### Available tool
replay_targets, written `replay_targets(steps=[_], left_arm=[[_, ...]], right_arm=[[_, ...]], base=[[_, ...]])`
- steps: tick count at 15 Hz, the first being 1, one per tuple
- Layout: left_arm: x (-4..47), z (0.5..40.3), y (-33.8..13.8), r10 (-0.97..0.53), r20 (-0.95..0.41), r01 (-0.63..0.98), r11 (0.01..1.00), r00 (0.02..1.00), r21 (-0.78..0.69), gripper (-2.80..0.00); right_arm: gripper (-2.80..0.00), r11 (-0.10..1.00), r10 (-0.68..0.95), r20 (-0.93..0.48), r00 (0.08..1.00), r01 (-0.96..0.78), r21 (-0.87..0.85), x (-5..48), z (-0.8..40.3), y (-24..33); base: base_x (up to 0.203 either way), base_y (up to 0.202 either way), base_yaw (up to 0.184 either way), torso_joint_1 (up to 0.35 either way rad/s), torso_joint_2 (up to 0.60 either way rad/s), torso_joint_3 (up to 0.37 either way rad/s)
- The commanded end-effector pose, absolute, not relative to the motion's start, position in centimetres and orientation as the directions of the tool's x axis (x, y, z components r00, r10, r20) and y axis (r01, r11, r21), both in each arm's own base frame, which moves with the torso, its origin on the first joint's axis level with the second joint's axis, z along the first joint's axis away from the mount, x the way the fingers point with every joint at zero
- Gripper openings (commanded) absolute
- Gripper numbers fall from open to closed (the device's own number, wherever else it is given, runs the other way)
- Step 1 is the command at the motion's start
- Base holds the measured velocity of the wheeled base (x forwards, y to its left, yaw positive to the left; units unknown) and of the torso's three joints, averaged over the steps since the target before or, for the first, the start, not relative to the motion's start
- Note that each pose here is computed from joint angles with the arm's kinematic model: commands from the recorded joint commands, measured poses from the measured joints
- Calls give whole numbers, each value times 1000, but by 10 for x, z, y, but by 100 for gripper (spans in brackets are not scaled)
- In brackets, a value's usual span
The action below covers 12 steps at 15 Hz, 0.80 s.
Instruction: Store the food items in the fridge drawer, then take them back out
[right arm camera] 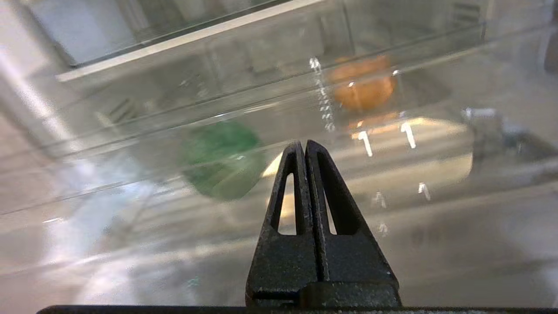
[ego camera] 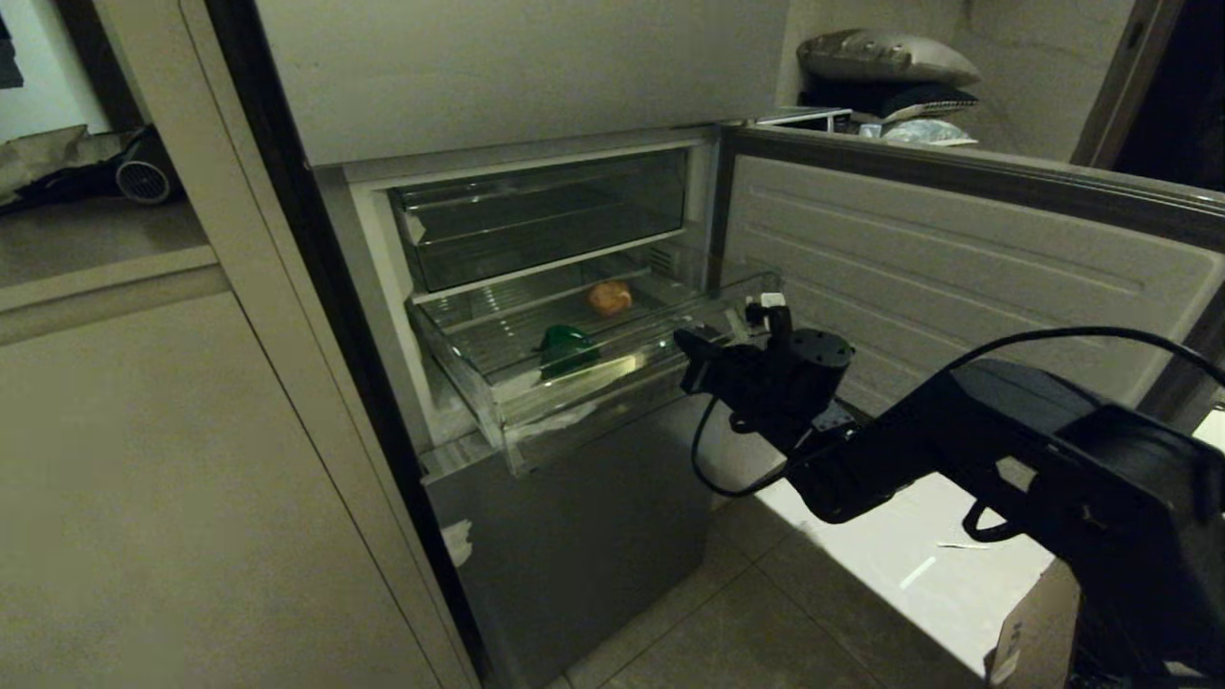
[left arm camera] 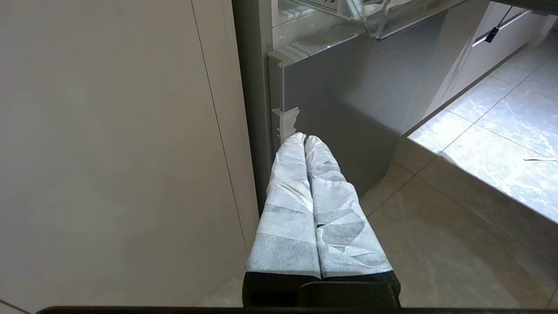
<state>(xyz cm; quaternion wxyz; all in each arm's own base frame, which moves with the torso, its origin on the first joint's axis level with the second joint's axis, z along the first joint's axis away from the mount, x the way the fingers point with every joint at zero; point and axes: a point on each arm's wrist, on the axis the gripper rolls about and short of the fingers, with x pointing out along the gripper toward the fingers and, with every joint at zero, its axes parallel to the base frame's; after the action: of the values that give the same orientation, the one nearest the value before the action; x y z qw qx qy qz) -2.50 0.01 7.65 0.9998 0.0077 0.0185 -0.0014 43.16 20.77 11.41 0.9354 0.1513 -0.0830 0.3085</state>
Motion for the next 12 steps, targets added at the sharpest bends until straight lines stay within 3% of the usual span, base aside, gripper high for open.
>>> replay_targets(steps=[1,12], left_arm=[[-25,76,0,-2,-40,2,1000,999,15,-280],[-25,77,0,-3,-38,4,1000,999,15,-280]], right_arm=[[-280,749,564,248,788,-614,247,389,158,193],[-280,773,579,21,815,-557,305,155,198,82]], base=[[0,0,0,0,0,0],[0,0,0,0,0,0]])
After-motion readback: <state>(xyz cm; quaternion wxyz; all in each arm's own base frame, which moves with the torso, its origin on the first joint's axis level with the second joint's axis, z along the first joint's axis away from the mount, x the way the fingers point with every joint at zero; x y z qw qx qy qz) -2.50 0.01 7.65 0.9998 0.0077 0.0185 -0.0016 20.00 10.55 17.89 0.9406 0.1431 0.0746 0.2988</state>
